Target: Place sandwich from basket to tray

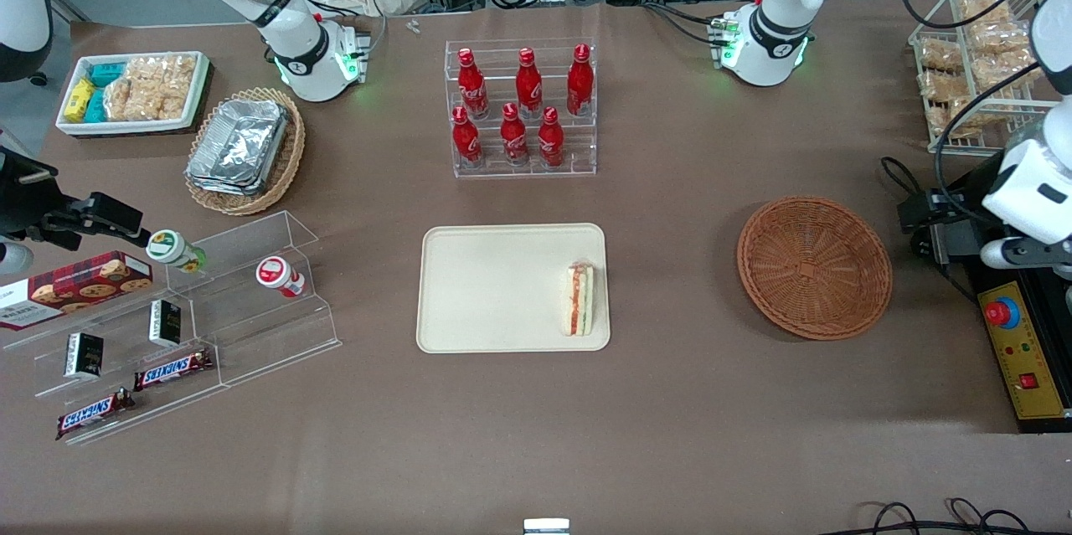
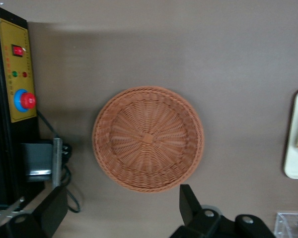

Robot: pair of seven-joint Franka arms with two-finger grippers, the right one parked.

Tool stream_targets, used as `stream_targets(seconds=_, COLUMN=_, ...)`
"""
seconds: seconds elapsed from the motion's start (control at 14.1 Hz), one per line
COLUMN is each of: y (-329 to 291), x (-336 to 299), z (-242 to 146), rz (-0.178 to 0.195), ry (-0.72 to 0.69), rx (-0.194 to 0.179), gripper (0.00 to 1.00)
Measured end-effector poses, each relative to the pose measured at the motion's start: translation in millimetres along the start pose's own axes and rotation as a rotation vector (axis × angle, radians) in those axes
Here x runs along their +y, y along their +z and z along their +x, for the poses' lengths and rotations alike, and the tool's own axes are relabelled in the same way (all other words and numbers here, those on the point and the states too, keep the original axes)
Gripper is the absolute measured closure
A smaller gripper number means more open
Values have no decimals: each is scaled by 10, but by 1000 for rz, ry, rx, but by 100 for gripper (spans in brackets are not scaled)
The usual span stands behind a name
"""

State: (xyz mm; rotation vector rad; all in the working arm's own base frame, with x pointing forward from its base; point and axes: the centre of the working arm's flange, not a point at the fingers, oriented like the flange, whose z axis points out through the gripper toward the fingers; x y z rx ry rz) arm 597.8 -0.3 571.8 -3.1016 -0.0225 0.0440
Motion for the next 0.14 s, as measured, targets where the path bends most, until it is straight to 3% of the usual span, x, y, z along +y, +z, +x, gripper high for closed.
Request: stream_targets(seconds=0.14, y=52, x=-59, z=22, rz=0, ry=5, rx=-9, gripper=0)
